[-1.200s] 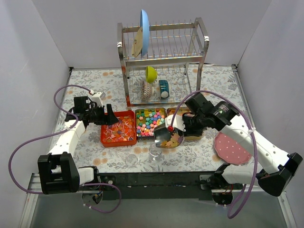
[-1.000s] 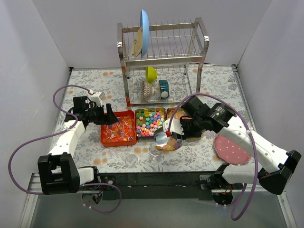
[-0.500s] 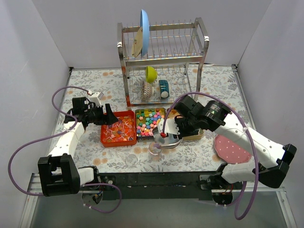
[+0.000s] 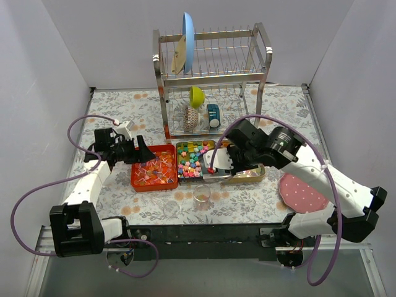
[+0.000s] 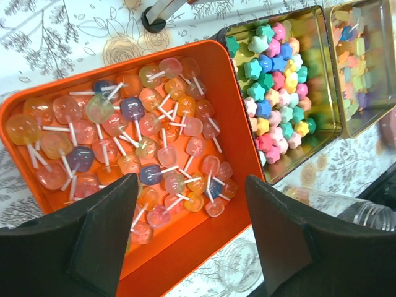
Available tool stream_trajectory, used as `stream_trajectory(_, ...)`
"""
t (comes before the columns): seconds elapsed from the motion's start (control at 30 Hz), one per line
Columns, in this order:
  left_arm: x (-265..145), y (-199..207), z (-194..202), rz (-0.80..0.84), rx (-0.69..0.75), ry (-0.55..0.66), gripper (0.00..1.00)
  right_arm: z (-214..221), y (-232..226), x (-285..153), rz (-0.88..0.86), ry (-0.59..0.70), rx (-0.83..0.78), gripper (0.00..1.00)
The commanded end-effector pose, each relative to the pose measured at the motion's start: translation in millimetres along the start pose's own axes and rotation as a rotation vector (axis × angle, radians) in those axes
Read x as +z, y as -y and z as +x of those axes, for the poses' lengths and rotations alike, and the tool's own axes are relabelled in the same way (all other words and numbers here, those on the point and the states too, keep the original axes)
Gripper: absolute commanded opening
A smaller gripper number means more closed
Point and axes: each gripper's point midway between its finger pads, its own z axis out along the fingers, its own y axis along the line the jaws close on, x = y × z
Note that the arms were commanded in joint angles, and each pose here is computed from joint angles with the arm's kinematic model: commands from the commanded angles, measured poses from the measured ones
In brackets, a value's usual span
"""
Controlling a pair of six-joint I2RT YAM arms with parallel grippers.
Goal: Pack the candies
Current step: Place the fake candies in the packing bottle, then scoop the fake candies from the storage box.
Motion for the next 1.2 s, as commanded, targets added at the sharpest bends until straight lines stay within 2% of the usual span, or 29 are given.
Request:
stream_trajectory(0.0, 5.5, 0.7, 4.2, 0.022, -0.092, 0.007, 0.65, -3.2, 32.8, 22.8, 0.091, -0.056, -0.023, 0.01)
stream_trajectory(0.07, 7.6, 0.8, 9.7, 0.027, -0.128, -0.002, 0.58, -1.0, 42.2, 35.8, 0.089, -0.096, -0.014, 0.01)
stream_trajectory(0.1, 8.6, 1.5, 11.6, 0.033, -0.135, -0.008, 0.49, 0.1, 46.6, 39.2, 0.09, -0.11, -0.011, 0.01)
stream_trajectory(0.17, 9.5, 1.8, 14.6, 0.038, -0.157, -0.011, 0.37, 2.6, 60.4, 46.7, 0.096, -0.142, 0.003, 0.01)
stream_trajectory(0.2, 10.3, 2.0, 15.9, 0.04, -0.165, -0.015, 0.23, 3.8, 65.1, 49.7, 0.093, -0.15, 0.002, 0.01)
stream_trajectory(0.33, 16.0, 3.1, 23.3, 0.058, -0.205, -0.03, 0.0, 9.4, 85.1, 60.4, 0.077, -0.194, -0.011, 0.01)
stream_trajectory(0.63, 42.6, 6.7, 45.1, 0.098, -0.209, -0.121, 0.0, 12.7, 112.0, 78.3, 0.035, -0.309, -0.121, 0.01)
stream_trajectory(0.8, 54.6, 28.8, 56.9, 0.147, -0.136, -0.167, 0.0, 20.4, 115.6, 74.6, -0.005, -0.38, -0.195, 0.01)
stream_trajectory(1.17, 55.9, 31.7, 65.3, 0.159, -0.113, -0.154, 0.0, 32.5, 118.2, 92.5, -0.065, -0.502, -0.357, 0.01)
